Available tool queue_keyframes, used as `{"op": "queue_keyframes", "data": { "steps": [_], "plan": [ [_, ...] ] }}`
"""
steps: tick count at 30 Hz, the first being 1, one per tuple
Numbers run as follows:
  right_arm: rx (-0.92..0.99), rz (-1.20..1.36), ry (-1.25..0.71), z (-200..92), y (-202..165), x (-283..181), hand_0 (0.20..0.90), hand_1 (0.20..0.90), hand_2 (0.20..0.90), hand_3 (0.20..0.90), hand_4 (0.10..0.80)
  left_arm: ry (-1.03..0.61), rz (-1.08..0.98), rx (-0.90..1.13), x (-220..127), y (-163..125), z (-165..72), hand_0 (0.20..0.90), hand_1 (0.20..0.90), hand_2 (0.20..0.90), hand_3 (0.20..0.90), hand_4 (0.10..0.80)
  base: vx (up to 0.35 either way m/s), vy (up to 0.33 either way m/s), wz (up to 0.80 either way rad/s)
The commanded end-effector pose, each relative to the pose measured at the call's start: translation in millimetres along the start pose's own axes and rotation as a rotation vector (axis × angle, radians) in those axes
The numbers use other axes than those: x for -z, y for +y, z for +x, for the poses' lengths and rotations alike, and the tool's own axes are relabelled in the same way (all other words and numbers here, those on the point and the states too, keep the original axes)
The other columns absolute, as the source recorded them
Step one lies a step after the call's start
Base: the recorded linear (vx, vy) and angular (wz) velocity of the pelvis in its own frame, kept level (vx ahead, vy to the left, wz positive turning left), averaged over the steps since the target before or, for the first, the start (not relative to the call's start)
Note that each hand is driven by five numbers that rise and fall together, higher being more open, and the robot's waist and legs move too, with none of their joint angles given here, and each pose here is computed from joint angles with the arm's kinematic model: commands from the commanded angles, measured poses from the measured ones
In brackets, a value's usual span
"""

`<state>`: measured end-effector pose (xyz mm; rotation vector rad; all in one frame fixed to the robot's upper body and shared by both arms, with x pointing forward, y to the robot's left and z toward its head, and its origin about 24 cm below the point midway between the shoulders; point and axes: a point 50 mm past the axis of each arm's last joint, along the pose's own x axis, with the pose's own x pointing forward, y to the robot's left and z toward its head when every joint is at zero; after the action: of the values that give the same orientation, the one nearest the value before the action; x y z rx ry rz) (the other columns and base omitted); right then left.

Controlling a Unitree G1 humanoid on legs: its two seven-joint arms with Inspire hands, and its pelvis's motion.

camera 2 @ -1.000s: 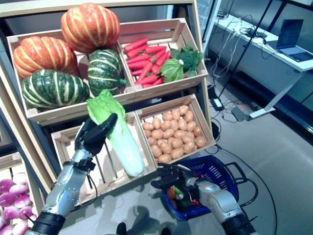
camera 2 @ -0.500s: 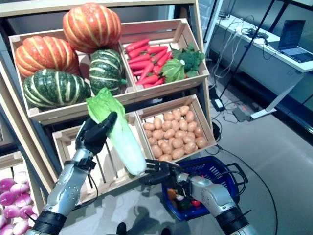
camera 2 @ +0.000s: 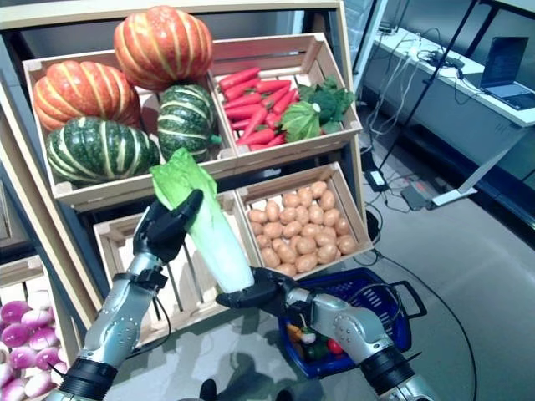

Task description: Put vegetables into the basket

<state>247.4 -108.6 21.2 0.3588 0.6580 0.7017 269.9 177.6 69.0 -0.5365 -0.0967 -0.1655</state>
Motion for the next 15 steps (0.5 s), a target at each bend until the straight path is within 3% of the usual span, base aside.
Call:
{"op": "queue_keyframes", "data": {
  "steps": [1,15],
  "plan": [
    [-0.218,0.007,-0.195,8.0,45.4,-44.4,0.9,0.9,0.9,0.9,0.8,-0.251,0.011,0.234,-48.8,-43.6,31.5,0.3,0.3,0.3,0.3,0.4,-0.006,0.002,0.04],
    [-0.246,0.023,-0.219,4.3,49.4,-53.9,0.9,0.9,0.9,0.9,0.8,-0.23,0.082,0.271,-49.4,-46.6,32.5,0.3,0.3,0.3,0.3,0.4,0.0,0.0,0.0]
  ]
}}
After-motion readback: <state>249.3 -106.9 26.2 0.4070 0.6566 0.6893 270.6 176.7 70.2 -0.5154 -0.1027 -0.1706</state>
